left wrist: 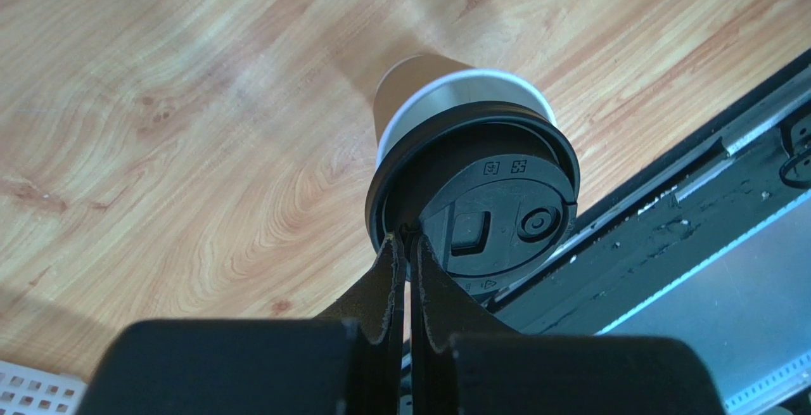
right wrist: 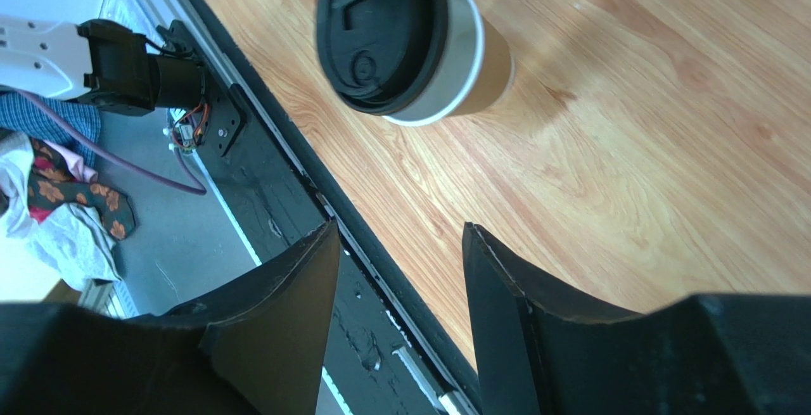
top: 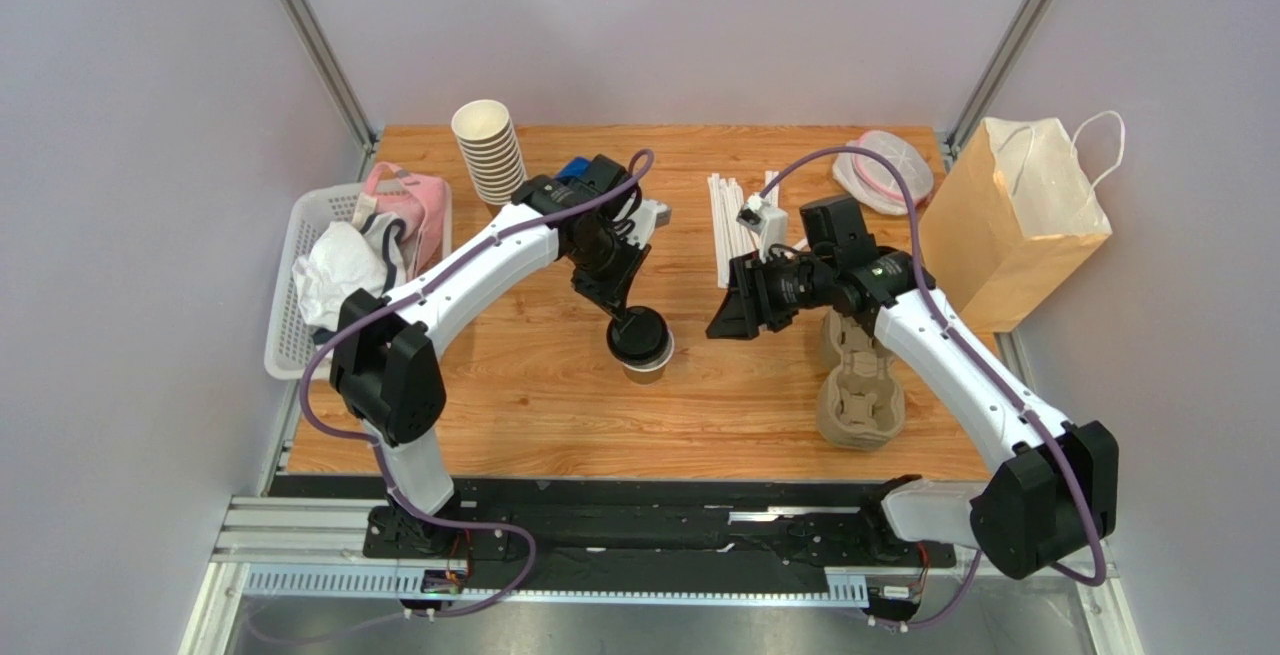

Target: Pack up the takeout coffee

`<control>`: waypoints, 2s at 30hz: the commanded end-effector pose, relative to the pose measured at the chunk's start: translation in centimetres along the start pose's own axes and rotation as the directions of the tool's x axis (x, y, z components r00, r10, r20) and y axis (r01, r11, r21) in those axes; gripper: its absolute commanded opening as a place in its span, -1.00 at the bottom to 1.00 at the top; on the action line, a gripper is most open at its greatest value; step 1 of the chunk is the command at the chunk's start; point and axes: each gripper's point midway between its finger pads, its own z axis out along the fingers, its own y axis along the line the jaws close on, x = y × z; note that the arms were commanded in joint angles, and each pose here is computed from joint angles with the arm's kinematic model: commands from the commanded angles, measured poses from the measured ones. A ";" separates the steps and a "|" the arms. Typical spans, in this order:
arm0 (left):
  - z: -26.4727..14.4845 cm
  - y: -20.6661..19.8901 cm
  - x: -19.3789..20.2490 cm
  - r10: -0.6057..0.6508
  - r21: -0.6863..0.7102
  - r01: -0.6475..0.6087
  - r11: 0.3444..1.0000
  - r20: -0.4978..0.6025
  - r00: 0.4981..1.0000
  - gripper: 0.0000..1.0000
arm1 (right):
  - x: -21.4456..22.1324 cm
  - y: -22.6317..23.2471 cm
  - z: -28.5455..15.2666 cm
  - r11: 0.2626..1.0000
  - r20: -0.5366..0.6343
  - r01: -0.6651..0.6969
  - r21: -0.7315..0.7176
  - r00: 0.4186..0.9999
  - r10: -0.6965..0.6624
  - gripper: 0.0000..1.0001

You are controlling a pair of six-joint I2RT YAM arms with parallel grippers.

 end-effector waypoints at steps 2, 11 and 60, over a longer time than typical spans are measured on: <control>-0.1 -0.2 -2.0 -0.004 -0.041 0.006 0.999 0.043 0.999 -1.00 | -1.2 1.0 1.4 0.995 0.045 0.094 -0.042 0.995 -0.093 0.08; 1.3 -0.6 -1.5 0.001 -0.034 -0.001 0.999 0.002 1.000 -1.00 | -1.0 1.3 1.7 0.994 0.035 0.090 -0.067 0.996 -0.087 0.07; 2.2 -0.3 -0.7 0.018 -0.047 -0.021 0.999 -0.054 0.998 -0.93 | -0.9 3.7 3.1 0.980 0.007 0.120 -0.162 0.993 -0.120 0.06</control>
